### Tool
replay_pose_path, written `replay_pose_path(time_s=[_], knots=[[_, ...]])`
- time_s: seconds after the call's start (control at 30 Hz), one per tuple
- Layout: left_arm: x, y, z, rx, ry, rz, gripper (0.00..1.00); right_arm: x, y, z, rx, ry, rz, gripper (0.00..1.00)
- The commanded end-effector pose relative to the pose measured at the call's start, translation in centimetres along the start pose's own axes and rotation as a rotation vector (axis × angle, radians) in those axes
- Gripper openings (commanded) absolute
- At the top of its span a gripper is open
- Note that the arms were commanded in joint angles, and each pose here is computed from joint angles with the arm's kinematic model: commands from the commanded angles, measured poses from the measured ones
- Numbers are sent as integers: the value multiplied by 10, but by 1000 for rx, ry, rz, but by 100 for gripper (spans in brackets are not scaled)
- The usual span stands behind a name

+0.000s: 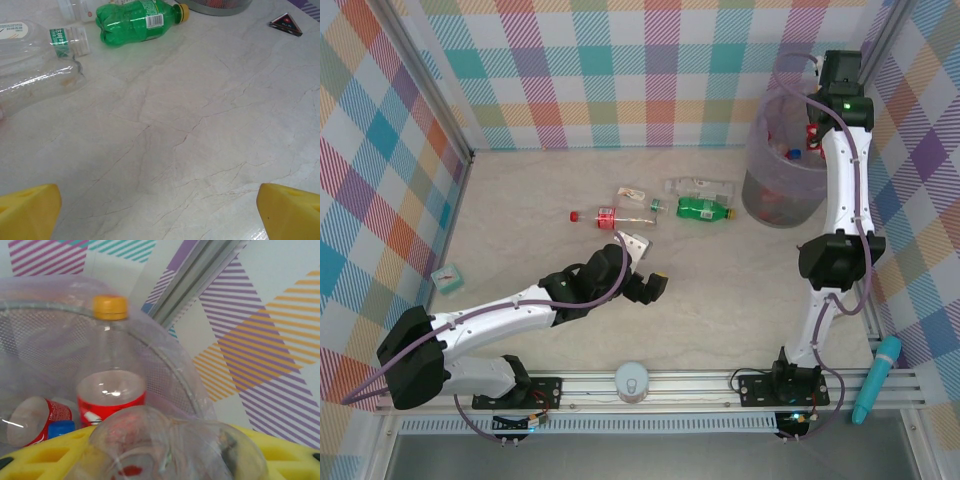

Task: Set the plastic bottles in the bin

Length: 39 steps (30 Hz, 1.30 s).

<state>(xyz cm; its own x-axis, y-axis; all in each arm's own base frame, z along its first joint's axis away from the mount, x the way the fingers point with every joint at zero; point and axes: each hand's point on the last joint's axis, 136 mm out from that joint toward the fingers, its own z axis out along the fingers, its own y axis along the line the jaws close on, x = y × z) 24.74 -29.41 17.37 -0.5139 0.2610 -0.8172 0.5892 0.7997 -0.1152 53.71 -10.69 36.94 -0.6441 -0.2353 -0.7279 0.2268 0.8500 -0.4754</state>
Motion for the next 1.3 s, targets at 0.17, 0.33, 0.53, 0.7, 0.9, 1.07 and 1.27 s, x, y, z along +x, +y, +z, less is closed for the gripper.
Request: replay_pose_path(time_s=[0.17,0.33,0.53,0.7,0.9,1.07,1.27], knots=[[-3,-4,4,-1,16,0,100,47,52,47,-170,149,83,63],[-3,-4,6,-6,20,0,100,34,52,36,-214,112,126,79],[-1,-5,11,-6,30,-1,100,12,35,5,-220,41,171,92],[-7,-7,10,8,0,-15,100,-6,17,-39,-242,-30,232,95],[-32,7,-3,5,-46,-57,100,-17,-7,-99,-276,-122,341,98],[-40,45,-1,-98,-6,-142,100,-14,-4,-144,-391,-179,413,99],[-46,100,16,-223,34,-358,100,9,25,-195,-622,-217,504,99]])
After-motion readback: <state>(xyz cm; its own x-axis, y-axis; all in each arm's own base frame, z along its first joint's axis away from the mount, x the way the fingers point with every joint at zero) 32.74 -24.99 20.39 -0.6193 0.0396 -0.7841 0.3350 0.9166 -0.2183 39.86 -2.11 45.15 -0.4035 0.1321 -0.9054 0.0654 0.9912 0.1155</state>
